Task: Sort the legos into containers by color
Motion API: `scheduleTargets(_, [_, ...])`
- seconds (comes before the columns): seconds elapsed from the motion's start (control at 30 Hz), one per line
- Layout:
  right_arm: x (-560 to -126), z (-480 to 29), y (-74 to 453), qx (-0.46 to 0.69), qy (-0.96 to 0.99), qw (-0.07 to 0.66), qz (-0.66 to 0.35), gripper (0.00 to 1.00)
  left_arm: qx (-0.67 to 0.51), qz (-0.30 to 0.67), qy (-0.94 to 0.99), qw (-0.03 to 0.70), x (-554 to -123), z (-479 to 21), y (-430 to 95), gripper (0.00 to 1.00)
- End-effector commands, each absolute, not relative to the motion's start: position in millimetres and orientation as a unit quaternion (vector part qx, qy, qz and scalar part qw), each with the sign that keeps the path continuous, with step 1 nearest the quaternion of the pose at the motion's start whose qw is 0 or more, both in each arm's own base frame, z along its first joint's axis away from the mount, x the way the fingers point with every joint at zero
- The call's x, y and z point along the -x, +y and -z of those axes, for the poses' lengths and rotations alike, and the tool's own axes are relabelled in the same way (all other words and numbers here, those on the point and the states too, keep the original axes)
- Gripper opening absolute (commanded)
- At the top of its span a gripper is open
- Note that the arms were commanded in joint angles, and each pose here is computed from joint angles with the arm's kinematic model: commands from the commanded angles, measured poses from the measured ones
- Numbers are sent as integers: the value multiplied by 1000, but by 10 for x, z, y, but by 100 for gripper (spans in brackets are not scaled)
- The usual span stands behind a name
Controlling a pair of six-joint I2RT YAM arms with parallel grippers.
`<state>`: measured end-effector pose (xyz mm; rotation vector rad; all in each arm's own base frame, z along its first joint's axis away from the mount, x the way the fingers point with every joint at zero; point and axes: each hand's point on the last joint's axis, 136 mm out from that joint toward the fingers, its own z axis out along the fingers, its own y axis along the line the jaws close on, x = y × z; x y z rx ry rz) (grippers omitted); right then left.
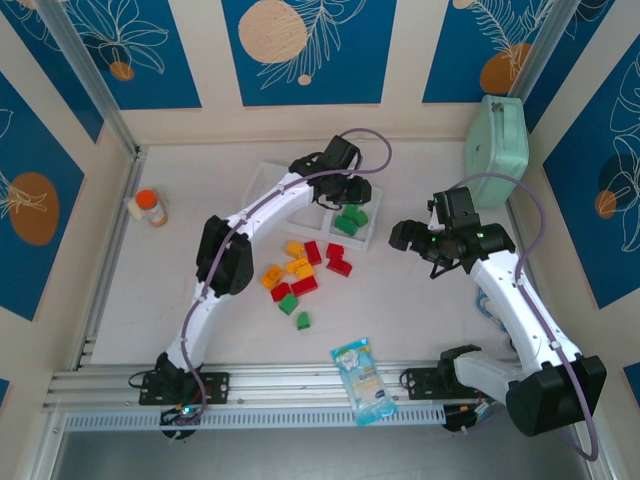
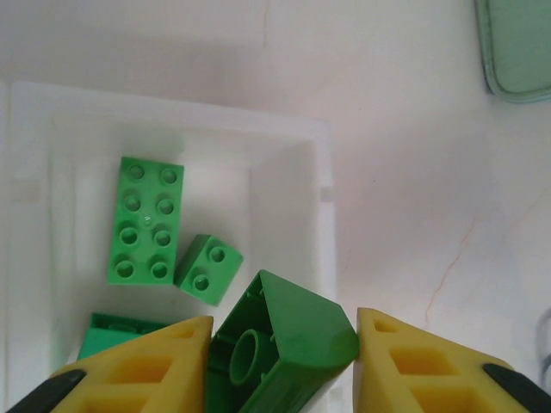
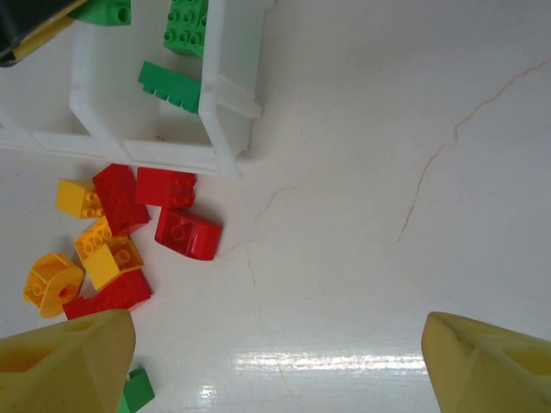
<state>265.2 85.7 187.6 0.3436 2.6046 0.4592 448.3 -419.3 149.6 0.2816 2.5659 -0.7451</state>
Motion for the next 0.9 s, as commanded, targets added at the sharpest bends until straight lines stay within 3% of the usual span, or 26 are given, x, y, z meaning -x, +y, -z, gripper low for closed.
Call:
scheduleTargets(0.0, [-2600,-1894,875,-116,950,229,-177,87,-97,269,932,225,-4518,-1508,-4150,41])
scheduleTargets(0.27, [-2581,-1984,902,-107,949,230,-186,87,-117,273,923,245,-4475,-1752,-4062,66])
scheduleTargets(0.53, [-2485,-2069,1122,-79,948,204,-232,87,-110,271,912,287,-4172,-2017,-3694,99])
scheduleTargets(0.7, [-2301,-1877,1311,-51,964,154,-212,89,-100,227,920,303,-3714,-2045,-3125,99])
scheduleTargets(0.87, [-1962,-1586,1627,-71,974,82,-201,91,-64,183,943,272,-2966,-1866,-2369,99])
